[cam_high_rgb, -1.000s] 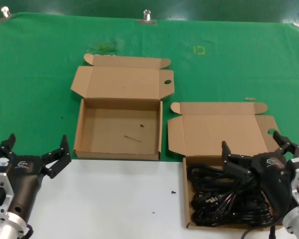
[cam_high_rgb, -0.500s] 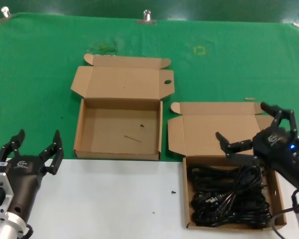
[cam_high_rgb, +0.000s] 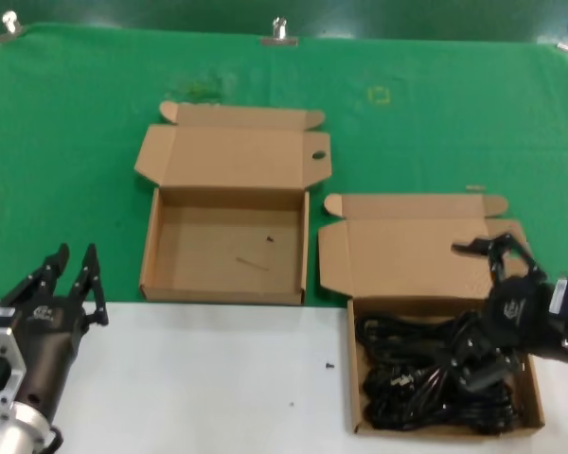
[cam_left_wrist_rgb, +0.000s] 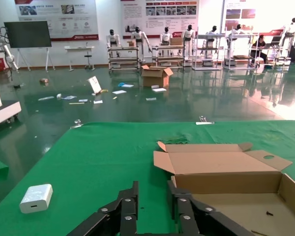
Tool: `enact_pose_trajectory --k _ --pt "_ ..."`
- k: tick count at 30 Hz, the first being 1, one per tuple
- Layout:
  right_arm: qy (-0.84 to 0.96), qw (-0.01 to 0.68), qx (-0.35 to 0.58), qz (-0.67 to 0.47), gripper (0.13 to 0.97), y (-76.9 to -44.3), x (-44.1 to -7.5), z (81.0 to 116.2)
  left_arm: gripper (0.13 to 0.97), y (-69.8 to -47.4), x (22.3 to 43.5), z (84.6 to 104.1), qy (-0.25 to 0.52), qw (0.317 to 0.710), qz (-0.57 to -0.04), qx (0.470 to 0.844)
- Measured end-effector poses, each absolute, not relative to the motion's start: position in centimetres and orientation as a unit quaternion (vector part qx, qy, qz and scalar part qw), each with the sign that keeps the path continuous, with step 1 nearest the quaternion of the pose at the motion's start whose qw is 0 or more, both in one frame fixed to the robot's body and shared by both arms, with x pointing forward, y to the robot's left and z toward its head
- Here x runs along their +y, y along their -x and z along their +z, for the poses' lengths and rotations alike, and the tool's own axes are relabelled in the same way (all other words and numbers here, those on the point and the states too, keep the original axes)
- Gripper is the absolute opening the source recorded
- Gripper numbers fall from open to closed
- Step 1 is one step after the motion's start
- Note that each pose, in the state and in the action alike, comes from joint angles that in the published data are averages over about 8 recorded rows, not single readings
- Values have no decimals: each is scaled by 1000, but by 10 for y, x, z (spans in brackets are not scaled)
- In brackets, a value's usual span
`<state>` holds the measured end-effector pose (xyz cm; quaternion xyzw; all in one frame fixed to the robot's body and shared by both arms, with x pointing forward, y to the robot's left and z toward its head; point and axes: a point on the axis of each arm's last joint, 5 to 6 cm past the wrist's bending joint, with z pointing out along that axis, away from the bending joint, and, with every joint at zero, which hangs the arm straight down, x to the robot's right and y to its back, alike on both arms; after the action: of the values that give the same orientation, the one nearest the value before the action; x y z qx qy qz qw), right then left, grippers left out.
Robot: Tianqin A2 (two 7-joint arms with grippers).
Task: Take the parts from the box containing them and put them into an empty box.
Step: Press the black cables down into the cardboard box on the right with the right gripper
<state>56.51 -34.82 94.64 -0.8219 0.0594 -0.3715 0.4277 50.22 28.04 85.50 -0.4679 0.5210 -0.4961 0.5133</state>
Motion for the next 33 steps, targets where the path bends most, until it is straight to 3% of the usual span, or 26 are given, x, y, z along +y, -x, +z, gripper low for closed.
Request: enact_pose_trajectory --k 5,14,20,33 --pt "859 389 -36 -330 966 -574 -358 956 252 -502 280 855 468 513 -496 521" --pt "887 328 -192 -262 966 -601 -364 978 162 -502 280 855 468 513 -496 521" --pt "885 276 -290 -239 966 -616 -367 976 157 -502 280 855 468 513 -496 521" --pt "873 267 -336 -233 966 -646 -352 954 139 -502 280 855 468 513 -496 521"
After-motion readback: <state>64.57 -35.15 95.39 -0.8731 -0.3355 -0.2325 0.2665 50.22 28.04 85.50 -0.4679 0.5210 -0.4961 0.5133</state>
